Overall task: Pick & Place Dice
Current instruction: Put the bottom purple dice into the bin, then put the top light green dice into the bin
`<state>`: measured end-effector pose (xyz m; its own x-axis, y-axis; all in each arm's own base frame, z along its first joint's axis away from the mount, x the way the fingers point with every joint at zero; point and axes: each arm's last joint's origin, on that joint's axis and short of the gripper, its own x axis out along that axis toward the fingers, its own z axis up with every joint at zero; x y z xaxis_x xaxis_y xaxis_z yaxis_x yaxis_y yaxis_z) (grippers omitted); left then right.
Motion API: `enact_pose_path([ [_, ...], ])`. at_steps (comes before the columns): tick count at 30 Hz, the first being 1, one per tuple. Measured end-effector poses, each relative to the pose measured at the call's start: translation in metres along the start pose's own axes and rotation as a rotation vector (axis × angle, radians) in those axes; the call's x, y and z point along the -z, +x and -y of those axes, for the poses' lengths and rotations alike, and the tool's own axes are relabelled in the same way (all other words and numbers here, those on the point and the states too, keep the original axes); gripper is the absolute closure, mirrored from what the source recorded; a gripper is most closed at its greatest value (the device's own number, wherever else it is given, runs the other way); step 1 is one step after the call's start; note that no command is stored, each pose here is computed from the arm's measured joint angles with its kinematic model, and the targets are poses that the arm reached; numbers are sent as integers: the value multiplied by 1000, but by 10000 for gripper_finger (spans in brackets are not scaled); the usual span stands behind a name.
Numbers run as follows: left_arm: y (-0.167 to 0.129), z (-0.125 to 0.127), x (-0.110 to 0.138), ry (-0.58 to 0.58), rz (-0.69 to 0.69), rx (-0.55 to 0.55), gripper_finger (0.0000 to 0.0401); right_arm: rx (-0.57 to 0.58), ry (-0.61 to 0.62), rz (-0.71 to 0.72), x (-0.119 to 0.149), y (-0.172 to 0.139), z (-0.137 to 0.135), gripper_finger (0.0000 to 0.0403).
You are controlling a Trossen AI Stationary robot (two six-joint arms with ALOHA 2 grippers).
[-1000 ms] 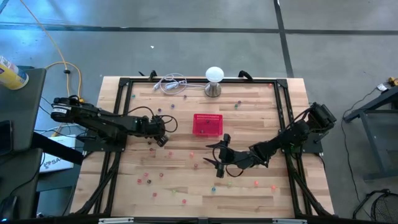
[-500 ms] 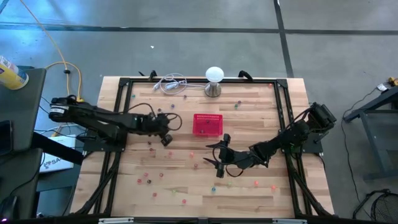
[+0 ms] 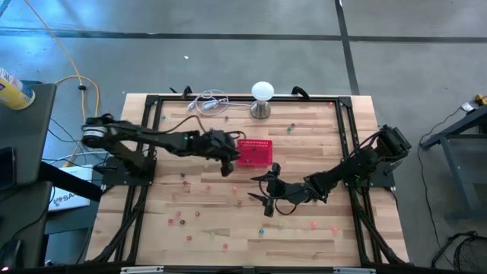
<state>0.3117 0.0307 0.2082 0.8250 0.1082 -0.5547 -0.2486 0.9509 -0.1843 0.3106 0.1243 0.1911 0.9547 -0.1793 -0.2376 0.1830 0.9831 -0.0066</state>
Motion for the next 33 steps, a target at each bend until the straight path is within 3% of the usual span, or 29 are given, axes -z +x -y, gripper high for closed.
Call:
enact_pose_path([
  [6, 29, -2, -5, -2, 45, 28, 324, -2, -3, -2, 0, 0, 0, 161],
  [10, 31, -4, -4, -66, 29, 33, 290, -19, -8, -11, 1, 0, -1, 161],
  [17, 30, -1, -2, -58, 7, 37, 240, -26, 2, -12, 1, 0, -1, 161],
  [23, -14, 9, -11, 3, -101, 141, 232, -42, 14, -12, 2, -3, -6, 161],
  [26, -48, 14, -2, -7, -260, 153, 232, -52, 19, -13, 2, -5, -9, 161],
  [30, -84, 22, 13, -90, -435, 110, 231, -62, 19, -11, 2, -7, -11, 161],
  [33, -93, 28, 18, -105, -434, 6, 231, -61, 21, -6, 2, -6, -11, 161],
])
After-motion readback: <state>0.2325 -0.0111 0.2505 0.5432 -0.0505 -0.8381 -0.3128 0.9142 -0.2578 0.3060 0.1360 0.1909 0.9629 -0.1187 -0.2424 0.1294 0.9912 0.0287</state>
